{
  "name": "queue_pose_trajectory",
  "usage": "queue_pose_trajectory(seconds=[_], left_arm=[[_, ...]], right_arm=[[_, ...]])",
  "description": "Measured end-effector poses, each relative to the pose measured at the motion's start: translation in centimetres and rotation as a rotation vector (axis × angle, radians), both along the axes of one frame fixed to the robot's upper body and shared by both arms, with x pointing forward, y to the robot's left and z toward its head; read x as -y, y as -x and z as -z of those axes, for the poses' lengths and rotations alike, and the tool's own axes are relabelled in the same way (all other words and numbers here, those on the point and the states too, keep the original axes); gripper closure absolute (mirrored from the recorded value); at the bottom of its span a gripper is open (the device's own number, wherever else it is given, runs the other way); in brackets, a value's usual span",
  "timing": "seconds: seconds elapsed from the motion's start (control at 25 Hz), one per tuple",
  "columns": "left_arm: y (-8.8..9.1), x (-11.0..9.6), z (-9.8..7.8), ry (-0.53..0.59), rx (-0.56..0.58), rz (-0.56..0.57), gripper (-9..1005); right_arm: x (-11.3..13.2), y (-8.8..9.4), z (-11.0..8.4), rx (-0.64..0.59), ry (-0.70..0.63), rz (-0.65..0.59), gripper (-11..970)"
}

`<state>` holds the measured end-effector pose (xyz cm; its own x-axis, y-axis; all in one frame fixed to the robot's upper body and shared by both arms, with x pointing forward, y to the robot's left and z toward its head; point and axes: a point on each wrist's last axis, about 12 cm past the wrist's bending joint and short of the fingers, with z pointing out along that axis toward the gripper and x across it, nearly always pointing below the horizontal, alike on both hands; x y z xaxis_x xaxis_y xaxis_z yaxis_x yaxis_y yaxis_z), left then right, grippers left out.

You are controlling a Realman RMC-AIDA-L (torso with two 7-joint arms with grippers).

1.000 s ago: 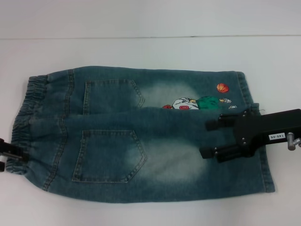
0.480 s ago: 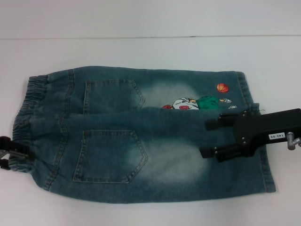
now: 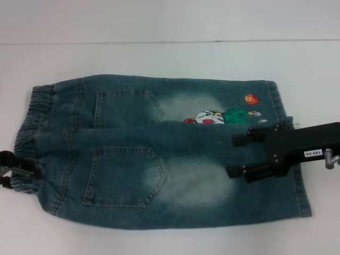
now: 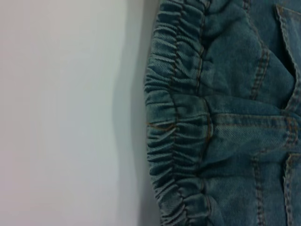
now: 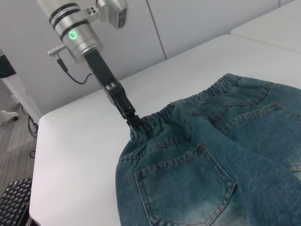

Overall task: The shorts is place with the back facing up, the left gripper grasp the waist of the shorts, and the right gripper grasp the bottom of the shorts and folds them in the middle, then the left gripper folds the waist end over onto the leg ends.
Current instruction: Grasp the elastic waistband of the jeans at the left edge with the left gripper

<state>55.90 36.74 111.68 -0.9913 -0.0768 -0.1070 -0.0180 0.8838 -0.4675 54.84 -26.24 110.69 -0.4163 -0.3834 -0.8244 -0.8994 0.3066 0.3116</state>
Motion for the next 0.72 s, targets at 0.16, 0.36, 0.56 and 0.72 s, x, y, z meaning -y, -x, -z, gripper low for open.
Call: queue_pose_trajectory(seconds=[0.16, 0.36, 0.56, 0.72], left_arm=[[0.07, 0.07, -0.05, 0.003, -0.006, 0.007, 241], [-0.06, 0.28, 0.20, -0.003, 0.009, 0.007, 243], [-0.17, 0.71, 0.63, -0.008, 0.024, 0.018, 391], [-0.35, 0.78, 0.76, -0.017, 0.043, 0.021, 553]], right_arm=[[-0.06, -0.08, -0.04, 0.001, 0.000, -0.001, 13], [-0.12, -0.16, -0.12, 0.005, 0.000, -0.002, 13], [-0.07, -0.21, -0.16, 0.007, -0.001, 0.002, 13], [-0.05, -0.22, -0.17, 0.008, -0.001, 0.004, 13]])
